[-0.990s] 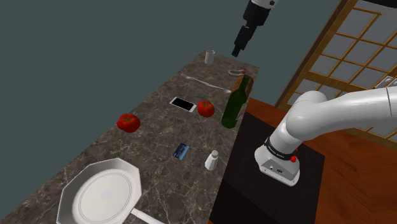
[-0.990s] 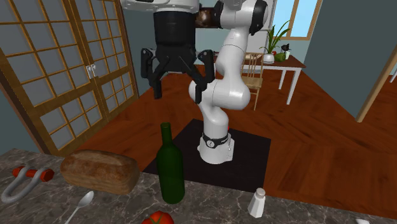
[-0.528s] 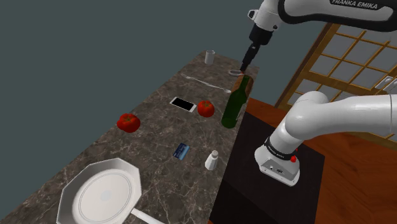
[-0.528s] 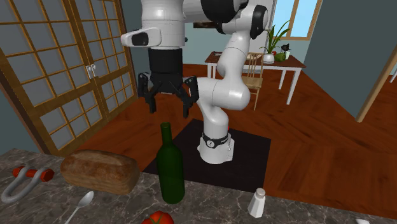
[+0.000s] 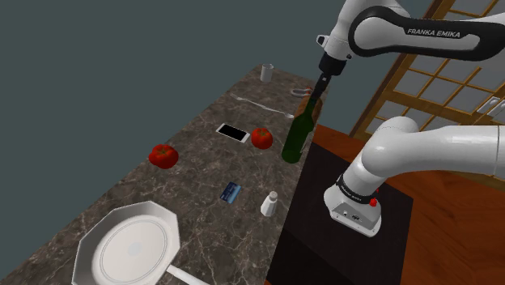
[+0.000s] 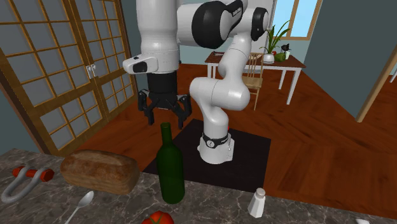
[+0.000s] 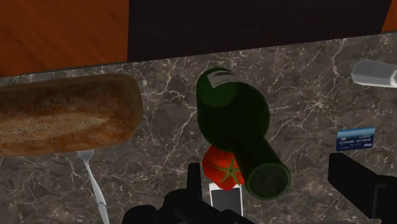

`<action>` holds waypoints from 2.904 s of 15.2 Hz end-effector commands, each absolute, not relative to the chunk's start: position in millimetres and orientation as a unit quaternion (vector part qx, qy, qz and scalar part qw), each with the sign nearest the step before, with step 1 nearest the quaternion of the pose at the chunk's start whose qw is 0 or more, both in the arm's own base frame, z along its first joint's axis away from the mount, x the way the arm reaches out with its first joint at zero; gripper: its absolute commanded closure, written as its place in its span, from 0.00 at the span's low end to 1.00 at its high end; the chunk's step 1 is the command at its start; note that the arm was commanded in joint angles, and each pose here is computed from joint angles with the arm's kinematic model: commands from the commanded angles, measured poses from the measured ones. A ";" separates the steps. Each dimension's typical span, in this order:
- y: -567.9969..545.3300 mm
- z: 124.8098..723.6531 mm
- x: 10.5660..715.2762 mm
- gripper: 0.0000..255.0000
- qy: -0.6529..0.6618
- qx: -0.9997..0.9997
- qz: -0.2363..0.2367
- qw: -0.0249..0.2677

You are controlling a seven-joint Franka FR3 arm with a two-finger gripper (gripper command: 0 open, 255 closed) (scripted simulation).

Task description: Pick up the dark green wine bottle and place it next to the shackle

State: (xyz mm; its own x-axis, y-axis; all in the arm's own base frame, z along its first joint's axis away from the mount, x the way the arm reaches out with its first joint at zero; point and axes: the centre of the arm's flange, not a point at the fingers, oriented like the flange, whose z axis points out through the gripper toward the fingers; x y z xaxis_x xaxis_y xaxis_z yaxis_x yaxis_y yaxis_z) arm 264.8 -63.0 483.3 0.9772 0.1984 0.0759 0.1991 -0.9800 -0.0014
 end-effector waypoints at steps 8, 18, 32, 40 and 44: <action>-62.3 459.8 265.6 0.00 -0.100 -0.994 -0.038 0.004; -62.3 459.9 265.6 1.00 -0.100 -0.994 -0.038 0.004; -62.3 517.9 265.6 1.00 -0.100 -0.994 -0.038 0.004; -62.3 560.1 265.6 1.00 -0.100 -0.994 -0.038 0.004; -62.3 581.2 265.5 1.00 -0.100 -0.994 -0.038 0.004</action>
